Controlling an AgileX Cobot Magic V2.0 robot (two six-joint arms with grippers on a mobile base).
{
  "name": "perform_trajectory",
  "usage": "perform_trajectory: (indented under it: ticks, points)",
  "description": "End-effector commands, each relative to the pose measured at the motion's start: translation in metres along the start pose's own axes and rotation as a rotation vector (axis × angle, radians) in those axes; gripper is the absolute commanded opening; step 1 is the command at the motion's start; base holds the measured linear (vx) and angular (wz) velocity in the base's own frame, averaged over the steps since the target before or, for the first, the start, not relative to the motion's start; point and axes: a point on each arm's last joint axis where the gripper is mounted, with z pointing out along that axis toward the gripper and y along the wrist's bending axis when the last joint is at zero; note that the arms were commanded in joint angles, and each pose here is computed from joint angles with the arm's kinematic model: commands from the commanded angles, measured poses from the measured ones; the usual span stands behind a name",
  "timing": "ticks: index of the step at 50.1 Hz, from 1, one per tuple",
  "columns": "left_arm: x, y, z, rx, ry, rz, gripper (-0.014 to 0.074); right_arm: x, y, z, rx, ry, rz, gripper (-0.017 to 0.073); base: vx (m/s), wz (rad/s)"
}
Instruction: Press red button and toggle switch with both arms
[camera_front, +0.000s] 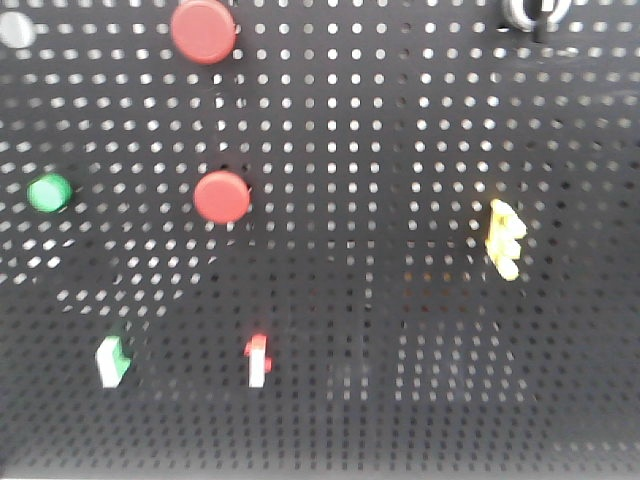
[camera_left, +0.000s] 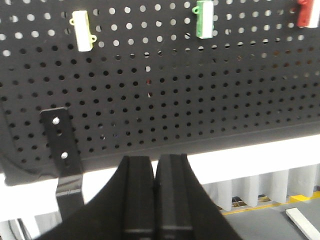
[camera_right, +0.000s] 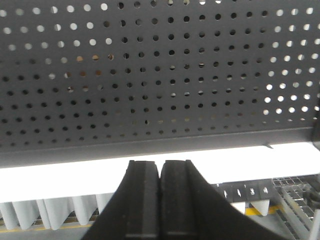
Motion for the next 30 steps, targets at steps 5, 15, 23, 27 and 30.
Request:
perform_trajectory:
  ticks: [5, 15, 23, 27, 30]
  points:
    - [0.0031, 0.0004, 0.0002, -0.008, -0.064, -0.006, 0.0002, -0.0046, 0.0003, -0.0009, -0.003, -0.09, -0.016, -0.0003, 0.08, -0.03]
    - [0.0031, 0.0004, 0.0002, -0.008, -0.064, -0.006, 0.0002, -0.0046, 0.0003, -0.0009, -0.003, -0.09, -0.016, -0.0003, 0.03, -0.01]
    - [0.0031, 0.0004, 0.0002, -0.008, -0.064, -0.006, 0.0002, -0.0046, 0.0003, -0.0009, -0.003, -0.09, -0.016, -0.0003, 0.0, 0.0]
    - [0.0031, 0.0004, 0.0002, -0.008, -0.064, -0.006, 0.0002, -0.0046, 0.0003, -0.0009, -0.003, -0.09, -0.016, -0.0003, 0.0, 0.0]
    - [0.0031, 0.0004, 0.0002, -0.008, -0.064, -0.006, 0.0002, -0.0046, 0.0003, -0.0009, -0.003, -0.09, -0.016, -0.0003, 0.0, 0.0]
